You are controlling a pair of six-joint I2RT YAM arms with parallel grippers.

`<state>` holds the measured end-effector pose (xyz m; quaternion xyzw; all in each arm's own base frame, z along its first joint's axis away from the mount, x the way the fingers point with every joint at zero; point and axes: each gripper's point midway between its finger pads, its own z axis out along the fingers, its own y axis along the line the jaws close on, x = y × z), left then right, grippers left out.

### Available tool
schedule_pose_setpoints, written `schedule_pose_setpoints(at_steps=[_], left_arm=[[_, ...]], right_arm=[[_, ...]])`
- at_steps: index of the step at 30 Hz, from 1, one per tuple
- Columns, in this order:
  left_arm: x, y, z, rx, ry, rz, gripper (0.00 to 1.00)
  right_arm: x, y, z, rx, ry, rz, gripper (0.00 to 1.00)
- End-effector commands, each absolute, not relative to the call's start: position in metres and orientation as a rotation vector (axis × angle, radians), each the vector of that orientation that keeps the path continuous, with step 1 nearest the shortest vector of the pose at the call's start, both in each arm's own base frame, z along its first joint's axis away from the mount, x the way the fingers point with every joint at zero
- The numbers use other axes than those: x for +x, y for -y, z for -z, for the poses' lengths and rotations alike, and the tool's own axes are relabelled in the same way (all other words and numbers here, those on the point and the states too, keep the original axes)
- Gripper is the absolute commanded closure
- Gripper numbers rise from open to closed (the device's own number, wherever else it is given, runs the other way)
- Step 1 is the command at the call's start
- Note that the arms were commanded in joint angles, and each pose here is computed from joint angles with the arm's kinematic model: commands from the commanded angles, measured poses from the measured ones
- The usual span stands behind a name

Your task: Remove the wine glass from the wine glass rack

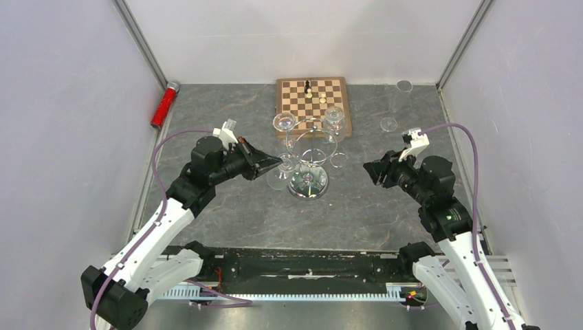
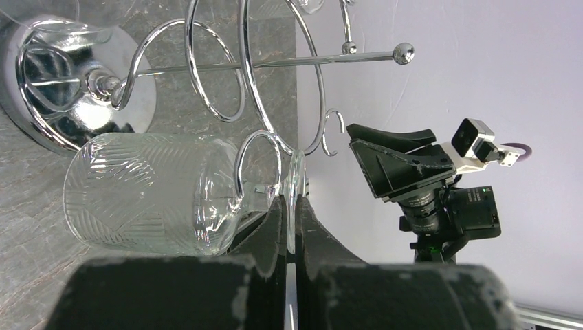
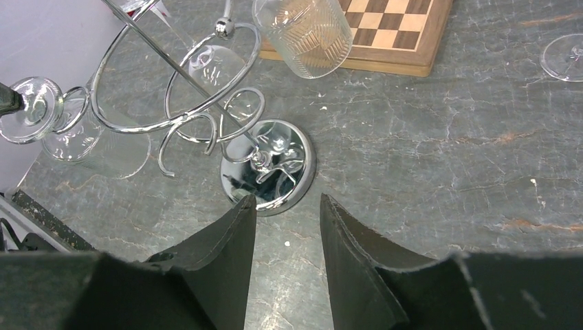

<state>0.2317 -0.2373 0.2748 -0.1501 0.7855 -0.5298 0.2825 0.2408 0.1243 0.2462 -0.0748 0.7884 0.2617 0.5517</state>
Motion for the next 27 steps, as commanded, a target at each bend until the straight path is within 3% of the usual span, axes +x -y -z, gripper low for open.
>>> schedule_pose_setpoints(at_steps=[1, 27], left_arm=[[0.2294, 0.2375, -0.3156, -0.374, -1.941, 1.533, 0.98], [0.2248, 0.2306, -0.3121, -0.435, -1.843, 1.603, 0.98]], right_arm=[[0.2432, -0.1284, -0.2586, -0.196, -1.822, -0.634, 0.58], [0.2467, -0.1291, -0.2556, -0.192, -1.838, -0.632, 0.58]])
